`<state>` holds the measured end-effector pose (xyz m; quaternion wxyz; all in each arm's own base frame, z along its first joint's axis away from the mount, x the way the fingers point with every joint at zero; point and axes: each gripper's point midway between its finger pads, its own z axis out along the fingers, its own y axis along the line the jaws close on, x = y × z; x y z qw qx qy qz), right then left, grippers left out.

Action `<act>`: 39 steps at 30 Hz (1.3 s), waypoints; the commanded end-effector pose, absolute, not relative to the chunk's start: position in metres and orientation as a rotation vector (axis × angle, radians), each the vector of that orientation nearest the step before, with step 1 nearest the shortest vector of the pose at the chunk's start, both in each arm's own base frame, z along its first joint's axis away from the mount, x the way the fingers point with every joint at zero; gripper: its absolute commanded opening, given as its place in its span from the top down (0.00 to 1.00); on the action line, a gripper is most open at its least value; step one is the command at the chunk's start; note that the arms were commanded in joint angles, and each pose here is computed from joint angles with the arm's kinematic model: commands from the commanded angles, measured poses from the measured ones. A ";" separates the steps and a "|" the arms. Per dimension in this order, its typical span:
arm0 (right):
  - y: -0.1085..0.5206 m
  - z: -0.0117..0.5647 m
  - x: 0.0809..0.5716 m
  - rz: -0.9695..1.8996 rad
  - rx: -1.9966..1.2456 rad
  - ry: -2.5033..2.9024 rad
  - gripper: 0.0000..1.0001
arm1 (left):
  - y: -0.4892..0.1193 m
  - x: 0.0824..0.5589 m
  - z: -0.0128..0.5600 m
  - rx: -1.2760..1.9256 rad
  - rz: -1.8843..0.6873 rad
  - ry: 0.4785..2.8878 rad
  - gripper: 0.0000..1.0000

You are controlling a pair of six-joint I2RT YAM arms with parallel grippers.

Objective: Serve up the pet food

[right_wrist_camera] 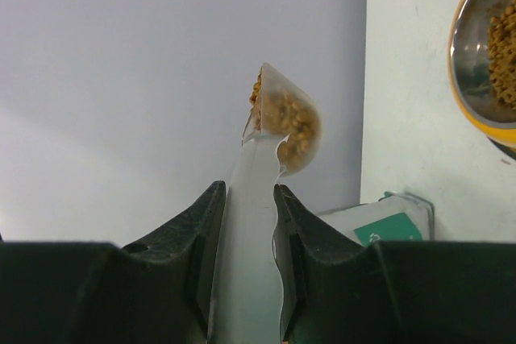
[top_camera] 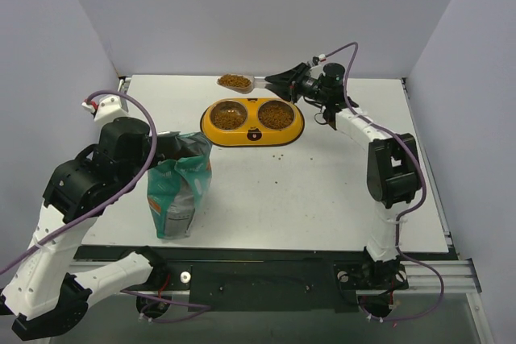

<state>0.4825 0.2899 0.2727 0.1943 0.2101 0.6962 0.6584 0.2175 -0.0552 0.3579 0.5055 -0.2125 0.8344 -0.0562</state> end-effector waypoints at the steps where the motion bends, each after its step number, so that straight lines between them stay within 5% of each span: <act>1: 0.291 0.286 0.492 1.800 0.386 1.879 1.00 | -0.054 0.227 0.434 -0.592 -0.327 1.743 1.00; 18: 0.286 0.169 0.515 1.510 0.452 2.152 1.00 | -0.069 0.238 0.434 -0.544 -0.336 1.777 1.00; 39: 0.298 0.131 0.481 0.963 0.211 2.500 1.00 | -0.069 0.235 0.430 -0.542 -0.356 1.774 1.00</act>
